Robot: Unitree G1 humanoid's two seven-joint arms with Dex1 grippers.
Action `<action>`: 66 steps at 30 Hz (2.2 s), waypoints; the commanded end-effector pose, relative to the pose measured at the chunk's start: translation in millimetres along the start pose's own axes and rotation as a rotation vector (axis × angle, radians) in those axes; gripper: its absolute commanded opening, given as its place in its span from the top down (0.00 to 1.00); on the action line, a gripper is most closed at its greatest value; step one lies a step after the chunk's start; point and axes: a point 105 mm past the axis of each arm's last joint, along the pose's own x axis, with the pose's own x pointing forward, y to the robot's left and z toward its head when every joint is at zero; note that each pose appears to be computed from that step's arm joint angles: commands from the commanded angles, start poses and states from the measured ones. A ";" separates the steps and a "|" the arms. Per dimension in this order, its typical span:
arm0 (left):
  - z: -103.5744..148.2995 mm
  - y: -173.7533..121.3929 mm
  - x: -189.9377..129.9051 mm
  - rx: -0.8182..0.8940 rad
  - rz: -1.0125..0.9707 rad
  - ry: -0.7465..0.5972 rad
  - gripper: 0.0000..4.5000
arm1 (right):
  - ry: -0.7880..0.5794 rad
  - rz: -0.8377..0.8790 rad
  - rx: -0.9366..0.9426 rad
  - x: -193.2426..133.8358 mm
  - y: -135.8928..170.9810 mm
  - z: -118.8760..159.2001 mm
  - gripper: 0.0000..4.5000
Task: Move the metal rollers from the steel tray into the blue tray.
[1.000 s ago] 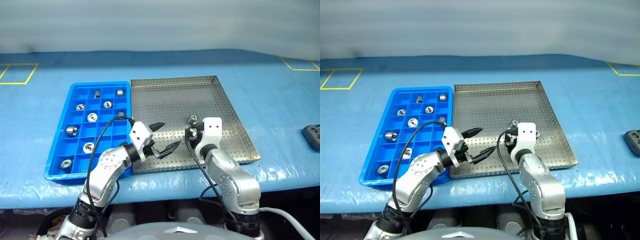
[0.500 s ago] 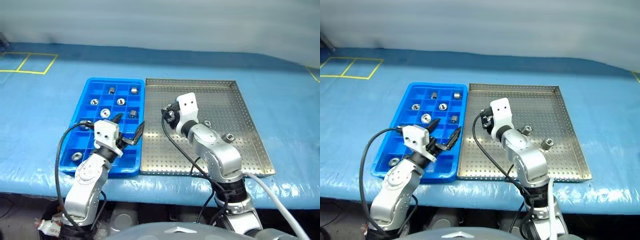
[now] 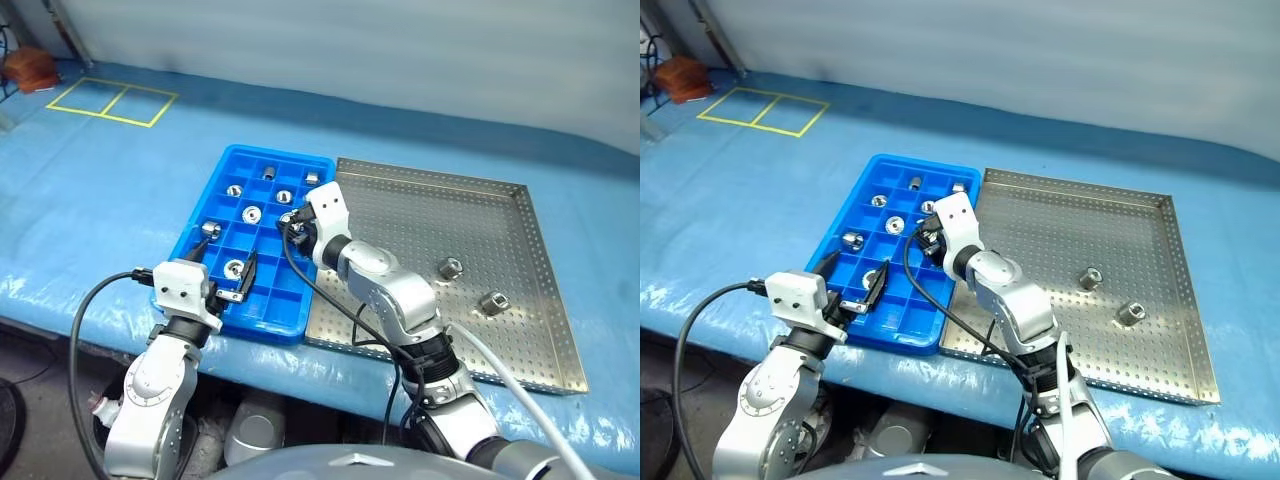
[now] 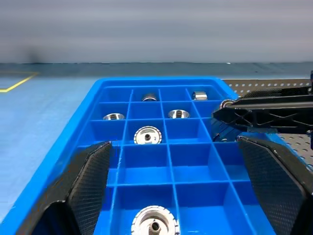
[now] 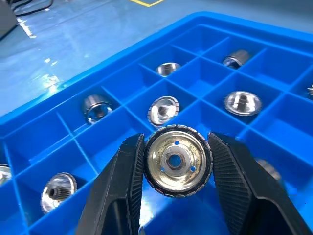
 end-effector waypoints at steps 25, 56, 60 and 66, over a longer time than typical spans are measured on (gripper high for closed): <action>6.9 -16.0 7.4 -0.010 -0.119 -0.050 0.00 | -0.030 -0.062 0.003 -19.9 -19.1 -4.7 0.63; -1.3 -65.2 41.8 -0.058 -0.463 -0.032 0.00 | -0.147 -0.577 0.113 -104.9 -96.0 -0.8 0.00; -1.1 -72.6 45.0 -0.060 -0.508 -0.038 0.00 | -0.131 -0.678 0.157 -111.0 -109.5 -10.5 0.00; -1.2 -79.4 46.6 -0.061 -0.546 -0.041 0.00 | -0.106 -0.706 0.191 -105.2 -114.6 -19.5 0.00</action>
